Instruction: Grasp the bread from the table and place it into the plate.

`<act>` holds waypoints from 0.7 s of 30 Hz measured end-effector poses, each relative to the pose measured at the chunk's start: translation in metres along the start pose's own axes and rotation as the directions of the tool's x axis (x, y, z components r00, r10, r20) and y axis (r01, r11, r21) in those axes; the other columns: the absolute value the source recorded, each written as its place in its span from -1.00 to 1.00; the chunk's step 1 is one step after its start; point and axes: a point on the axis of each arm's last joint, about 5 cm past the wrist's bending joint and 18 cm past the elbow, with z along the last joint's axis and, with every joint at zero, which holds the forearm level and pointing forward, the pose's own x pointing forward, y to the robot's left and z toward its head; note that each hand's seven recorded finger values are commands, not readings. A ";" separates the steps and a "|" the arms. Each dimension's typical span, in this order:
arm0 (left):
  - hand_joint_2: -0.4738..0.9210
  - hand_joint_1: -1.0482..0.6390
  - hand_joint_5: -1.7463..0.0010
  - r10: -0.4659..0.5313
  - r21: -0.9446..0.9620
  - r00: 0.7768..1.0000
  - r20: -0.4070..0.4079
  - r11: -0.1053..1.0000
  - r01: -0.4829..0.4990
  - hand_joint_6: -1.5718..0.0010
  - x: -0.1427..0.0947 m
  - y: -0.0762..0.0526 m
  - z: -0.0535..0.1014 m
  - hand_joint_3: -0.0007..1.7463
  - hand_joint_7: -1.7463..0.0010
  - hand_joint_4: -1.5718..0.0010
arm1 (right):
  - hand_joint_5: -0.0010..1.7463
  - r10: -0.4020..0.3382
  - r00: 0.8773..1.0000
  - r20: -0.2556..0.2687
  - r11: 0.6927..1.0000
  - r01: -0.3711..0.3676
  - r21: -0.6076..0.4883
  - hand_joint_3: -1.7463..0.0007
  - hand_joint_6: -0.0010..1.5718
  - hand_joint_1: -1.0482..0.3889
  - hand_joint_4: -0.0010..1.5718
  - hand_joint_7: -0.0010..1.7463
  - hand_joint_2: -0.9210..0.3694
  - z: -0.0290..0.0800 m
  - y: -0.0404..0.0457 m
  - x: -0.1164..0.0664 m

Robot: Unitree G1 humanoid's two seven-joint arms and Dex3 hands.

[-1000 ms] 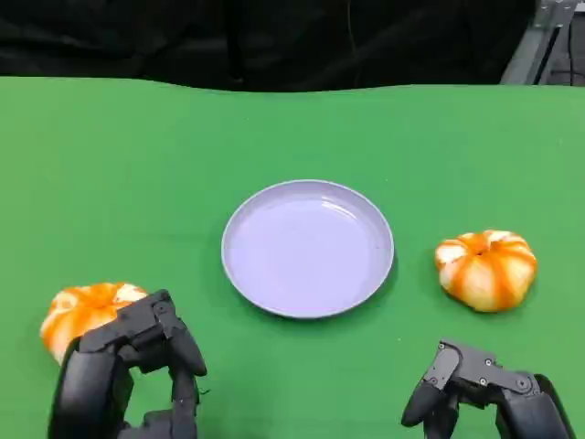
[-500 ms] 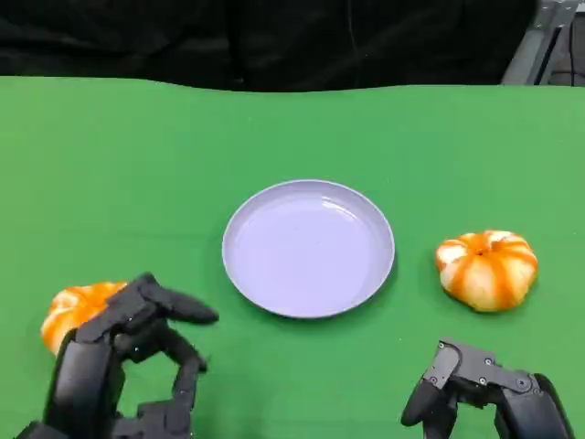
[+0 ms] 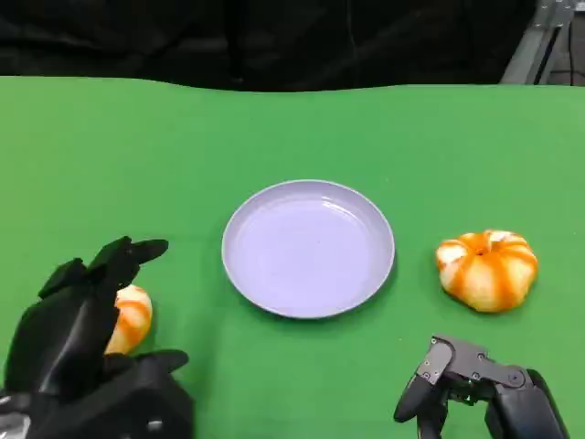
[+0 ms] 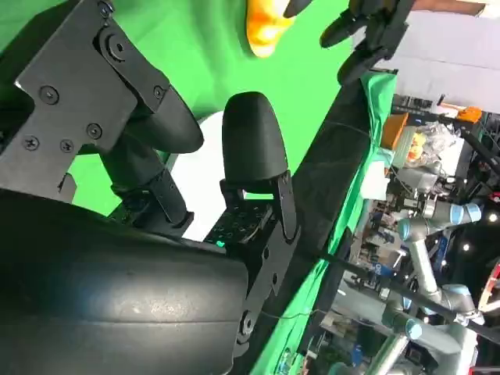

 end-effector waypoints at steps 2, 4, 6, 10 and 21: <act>0.95 -0.38 0.33 -0.010 0.097 1.000 -0.016 0.995 0.012 0.88 0.006 0.001 0.001 -1.00 0.57 1.00 | 1.00 0.002 1.000 0.001 1.000 -0.002 0.003 -0.97 0.03 0.48 0.12 0.74 0.16 0.000 0.0007 0.000; 0.95 -0.37 0.38 -0.031 0.176 0.999 -0.038 0.984 0.038 0.89 0.013 0.001 0.000 -1.00 0.60 1.00 | 1.00 0.003 1.000 0.000 1.000 -0.003 0.007 -0.96 0.03 0.48 0.13 0.74 0.16 0.000 0.0014 0.000; 0.96 -0.38 0.44 -0.053 0.224 0.996 -0.068 0.972 0.067 0.90 0.020 0.000 0.000 -1.00 0.63 1.00 | 1.00 0.006 1.000 -0.001 1.000 -0.005 0.009 -0.96 0.03 0.47 0.13 0.74 0.15 0.000 0.0020 -0.001; 0.94 -0.36 0.51 -0.121 0.306 0.976 -0.182 0.936 0.173 0.87 0.034 -0.009 -0.005 -1.00 0.68 1.00 | 1.00 0.005 1.000 -0.004 1.000 -0.005 0.008 -0.95 0.03 0.47 0.14 0.75 0.14 0.000 0.0024 -0.001; 0.99 -0.34 0.51 -0.263 0.316 0.871 -0.414 0.856 0.409 0.73 0.060 -0.031 -0.029 -0.99 0.88 1.00 | 1.00 0.004 1.000 -0.009 1.000 -0.004 0.011 -0.91 0.02 0.47 0.11 0.76 0.11 0.000 0.0013 -0.002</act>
